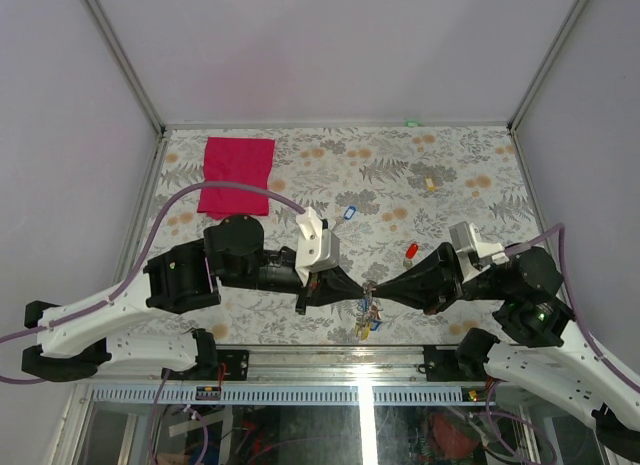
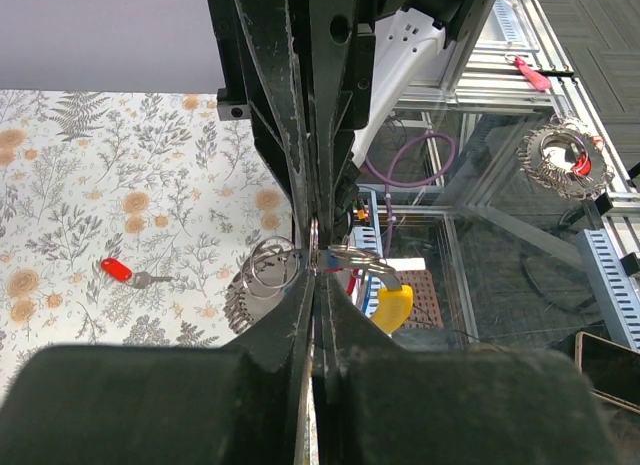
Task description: Put the keys on the keyring
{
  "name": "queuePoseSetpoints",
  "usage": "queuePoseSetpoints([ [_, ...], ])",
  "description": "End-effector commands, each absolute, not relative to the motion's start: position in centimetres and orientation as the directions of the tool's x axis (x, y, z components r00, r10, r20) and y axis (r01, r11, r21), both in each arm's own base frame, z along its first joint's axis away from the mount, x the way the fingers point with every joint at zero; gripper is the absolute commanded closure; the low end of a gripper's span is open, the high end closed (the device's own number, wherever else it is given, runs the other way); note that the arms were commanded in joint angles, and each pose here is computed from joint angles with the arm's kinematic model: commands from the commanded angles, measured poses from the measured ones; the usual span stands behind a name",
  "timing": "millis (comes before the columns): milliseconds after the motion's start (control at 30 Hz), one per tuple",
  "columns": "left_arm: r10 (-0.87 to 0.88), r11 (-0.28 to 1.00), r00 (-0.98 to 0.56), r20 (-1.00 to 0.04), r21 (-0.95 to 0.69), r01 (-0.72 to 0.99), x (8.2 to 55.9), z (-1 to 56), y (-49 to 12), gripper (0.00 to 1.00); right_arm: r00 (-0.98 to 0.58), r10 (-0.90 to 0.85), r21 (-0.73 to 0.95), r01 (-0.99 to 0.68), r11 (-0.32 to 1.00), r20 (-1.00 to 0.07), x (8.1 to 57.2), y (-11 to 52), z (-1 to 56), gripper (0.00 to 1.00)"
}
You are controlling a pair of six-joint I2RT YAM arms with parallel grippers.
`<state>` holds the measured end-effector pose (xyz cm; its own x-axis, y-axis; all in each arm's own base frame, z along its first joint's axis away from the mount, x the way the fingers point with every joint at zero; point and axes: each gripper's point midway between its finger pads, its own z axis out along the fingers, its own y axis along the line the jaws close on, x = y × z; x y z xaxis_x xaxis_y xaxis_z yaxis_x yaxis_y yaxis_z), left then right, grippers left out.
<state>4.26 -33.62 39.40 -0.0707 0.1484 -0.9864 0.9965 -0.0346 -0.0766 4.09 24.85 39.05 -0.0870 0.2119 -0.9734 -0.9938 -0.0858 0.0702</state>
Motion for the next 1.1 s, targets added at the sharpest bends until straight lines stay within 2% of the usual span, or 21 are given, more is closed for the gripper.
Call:
queuePoseSetpoints([
  [0, 0.09, -0.041, -0.054, -0.994, -0.058, 0.997, 4.1, 40.9, -33.7, 1.0, 0.003, 0.352, -0.021, -0.999, -0.047, -0.936, 3.7, 23.4, 43.5, 1.0],
  [267, 0.025, -0.02, -0.069, -0.997, -0.07, 0.997, 4.5, 41.3, -34.1, 1.0, -0.003, 0.491, 0.001, -1.0, -0.005, -0.871, 4.1, 22.5, 45.6, 1.0],
  [567, -0.039, -0.015, -0.083, -0.996, -0.082, 0.996, 4.7, 41.8, -34.8, 0.99, -0.043, 0.592, 0.041, -0.999, -0.016, -0.805, 4.6, 22.1, 46.7, 1.0],
  [767, -0.093, 0.038, -0.072, -0.993, -0.076, 0.996, 5.5, 42.9, -34.1, 0.83, -0.037, 0.575, 0.033, -0.999, -0.017, -0.817, 4.4, 22.2, 46.3, 1.0],
  [1067, -0.197, 0.088, -0.066, -0.978, -0.085, 0.993, 6.0, 45.0, -32.6, 0.76, -0.02, 0.514, 0.002, -0.999, -0.034, -0.858, 4.0, 22.7, 45.3, 1.0],
])
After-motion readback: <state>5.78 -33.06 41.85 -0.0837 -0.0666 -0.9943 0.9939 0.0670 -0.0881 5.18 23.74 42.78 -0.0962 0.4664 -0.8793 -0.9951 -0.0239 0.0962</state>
